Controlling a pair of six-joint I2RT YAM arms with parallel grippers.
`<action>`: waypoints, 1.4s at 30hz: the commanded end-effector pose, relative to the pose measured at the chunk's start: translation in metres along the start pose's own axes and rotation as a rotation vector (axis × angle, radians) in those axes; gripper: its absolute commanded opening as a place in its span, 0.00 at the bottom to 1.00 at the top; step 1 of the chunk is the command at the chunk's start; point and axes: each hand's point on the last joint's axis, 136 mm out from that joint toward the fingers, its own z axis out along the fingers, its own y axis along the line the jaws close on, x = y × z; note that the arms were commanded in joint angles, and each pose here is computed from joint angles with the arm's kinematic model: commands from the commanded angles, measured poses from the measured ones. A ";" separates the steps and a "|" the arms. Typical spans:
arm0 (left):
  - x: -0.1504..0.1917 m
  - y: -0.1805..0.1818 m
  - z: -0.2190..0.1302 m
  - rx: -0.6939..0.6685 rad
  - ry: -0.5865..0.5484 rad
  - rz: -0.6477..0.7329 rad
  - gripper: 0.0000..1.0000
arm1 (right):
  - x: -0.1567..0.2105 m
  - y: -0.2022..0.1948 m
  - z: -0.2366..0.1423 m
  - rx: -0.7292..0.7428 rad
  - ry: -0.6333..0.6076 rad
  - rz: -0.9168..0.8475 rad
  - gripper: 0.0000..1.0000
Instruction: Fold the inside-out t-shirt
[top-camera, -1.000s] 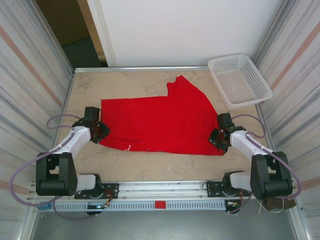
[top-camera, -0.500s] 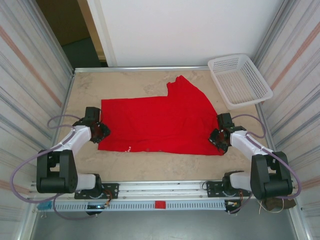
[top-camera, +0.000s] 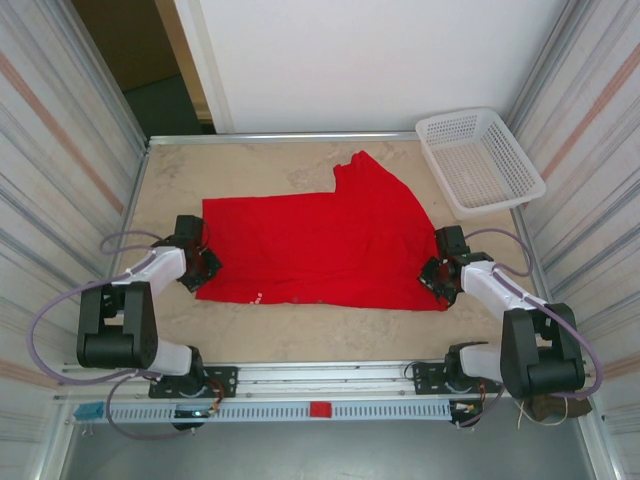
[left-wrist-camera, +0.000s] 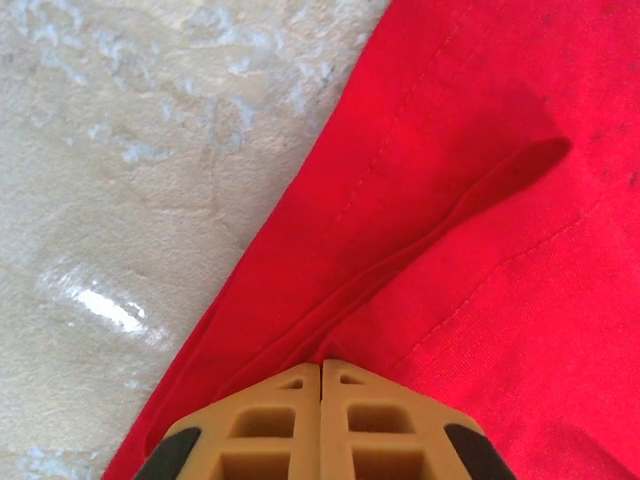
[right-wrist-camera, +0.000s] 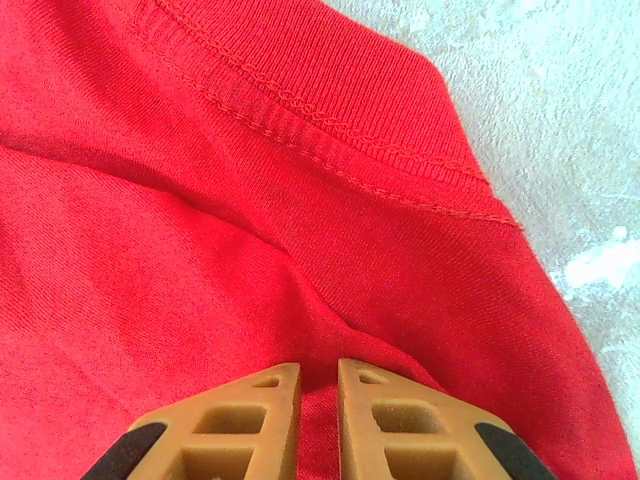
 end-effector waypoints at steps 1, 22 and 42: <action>-0.003 0.004 0.000 -0.023 -0.018 0.012 0.00 | 0.001 -0.008 -0.003 0.026 -0.005 0.015 0.16; -0.075 -0.059 -0.032 0.116 -0.132 -0.026 0.00 | 0.002 -0.013 0.002 0.049 -0.001 0.015 0.16; 0.001 0.002 -0.039 0.078 -0.056 -0.057 0.52 | -0.001 -0.014 0.004 0.056 -0.007 0.021 0.16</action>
